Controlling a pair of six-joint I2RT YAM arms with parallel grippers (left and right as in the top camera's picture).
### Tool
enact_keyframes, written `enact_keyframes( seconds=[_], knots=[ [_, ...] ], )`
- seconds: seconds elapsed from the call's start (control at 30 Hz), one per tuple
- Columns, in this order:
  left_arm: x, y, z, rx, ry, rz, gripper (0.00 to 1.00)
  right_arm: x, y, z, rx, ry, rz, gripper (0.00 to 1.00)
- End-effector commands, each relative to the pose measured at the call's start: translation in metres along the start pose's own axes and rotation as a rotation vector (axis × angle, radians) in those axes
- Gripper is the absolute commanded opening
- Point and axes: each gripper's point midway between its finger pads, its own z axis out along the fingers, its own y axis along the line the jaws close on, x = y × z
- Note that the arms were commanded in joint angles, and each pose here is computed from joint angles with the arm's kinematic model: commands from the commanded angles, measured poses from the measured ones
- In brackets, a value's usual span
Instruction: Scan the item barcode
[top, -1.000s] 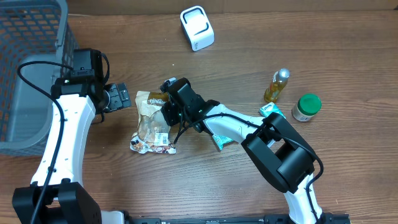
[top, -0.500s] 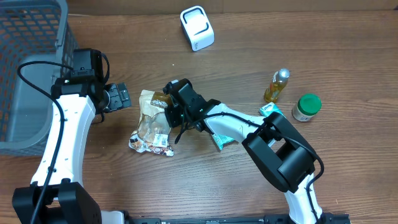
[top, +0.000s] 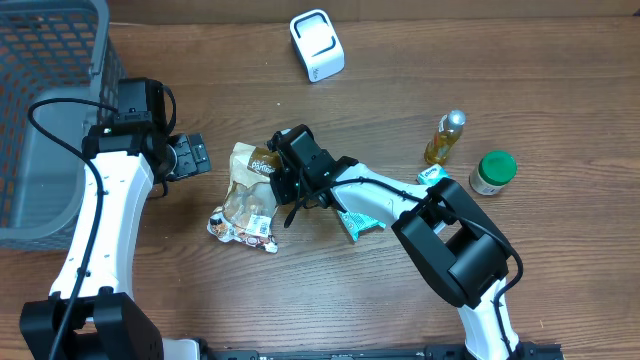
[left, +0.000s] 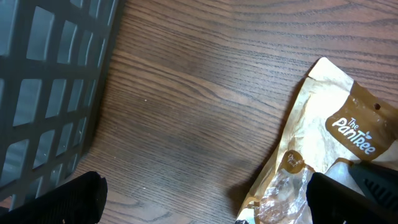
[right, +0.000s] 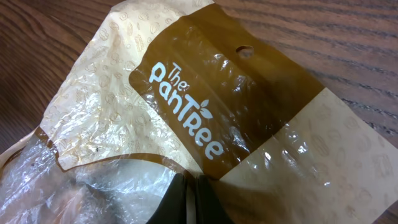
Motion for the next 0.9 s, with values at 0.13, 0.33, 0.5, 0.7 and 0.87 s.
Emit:
enact_keyframes(
  seconds=[0.13, 0.33, 0.5, 0.7, 0.87],
  knots=[
    [-0.005, -0.001, -0.006, -0.002, -0.023, 0.015, 1.00, 0.009, -0.026, -0.006, 0.059, 0.048, 0.078, 0.04],
    [-0.005, -0.001, -0.006, -0.002, -0.023, 0.015, 1.00, 0.014, -0.032, -0.020, 0.088, 0.083, 0.118, 0.04],
    [-0.005, -0.001, -0.006, -0.002, -0.023, 0.015, 1.00, 0.028, -0.036, -0.026, 0.113, 0.142, 0.131, 0.04],
    [-0.005, -0.001, -0.006, -0.002, -0.023, 0.015, 1.00, 0.036, -0.037, -0.030, 0.128, 0.174, 0.174, 0.04],
    [-0.005, -0.001, -0.006, -0.002, -0.023, 0.015, 1.00, 0.030, -0.032, -0.044, 0.129, 0.161, 0.224, 0.04]
  ],
)
